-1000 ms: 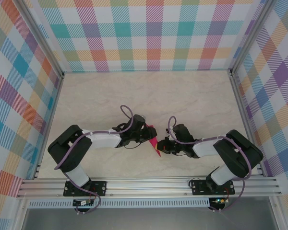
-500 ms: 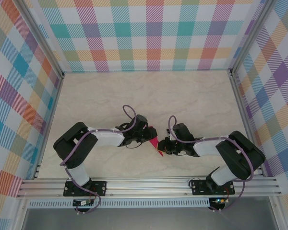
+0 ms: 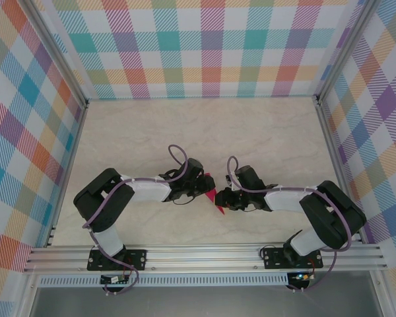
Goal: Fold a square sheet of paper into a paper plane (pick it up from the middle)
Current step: Fold the wing for the fifth time at the center of the table.
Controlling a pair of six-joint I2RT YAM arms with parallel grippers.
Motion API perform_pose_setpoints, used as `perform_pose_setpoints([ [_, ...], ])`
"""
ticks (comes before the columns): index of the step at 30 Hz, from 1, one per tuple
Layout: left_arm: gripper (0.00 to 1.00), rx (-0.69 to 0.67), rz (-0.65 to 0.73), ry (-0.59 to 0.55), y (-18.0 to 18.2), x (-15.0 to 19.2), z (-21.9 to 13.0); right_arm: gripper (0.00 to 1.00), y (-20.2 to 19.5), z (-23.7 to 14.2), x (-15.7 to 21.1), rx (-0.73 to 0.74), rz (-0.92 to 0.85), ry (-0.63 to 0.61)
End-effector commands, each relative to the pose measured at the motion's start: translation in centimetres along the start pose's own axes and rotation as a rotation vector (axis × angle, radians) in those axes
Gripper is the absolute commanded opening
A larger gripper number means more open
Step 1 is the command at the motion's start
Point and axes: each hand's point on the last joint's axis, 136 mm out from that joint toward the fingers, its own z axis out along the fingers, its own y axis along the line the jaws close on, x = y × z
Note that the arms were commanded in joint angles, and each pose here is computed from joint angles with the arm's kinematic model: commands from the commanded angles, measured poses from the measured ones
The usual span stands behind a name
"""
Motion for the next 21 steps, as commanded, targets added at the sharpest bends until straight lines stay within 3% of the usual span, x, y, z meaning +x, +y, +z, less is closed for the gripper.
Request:
perform_pose_setpoints([
  [1,0.38,-0.005,0.011,-0.012,-0.5,-0.5,0.3,0.27,-0.4,0.2,0.0,0.031,-0.037,0.029],
  [12,0.39,-0.011,0.007,-0.016,-0.3,-0.8,0.0,0.08,-0.6,0.5,-0.1,0.028,0.000,0.020],
  [21,0.45,0.084,0.066,-0.021,-3.0,-1.1,-2.4,0.05,1.9,0.9,-0.4,-0.125,0.058,0.036],
])
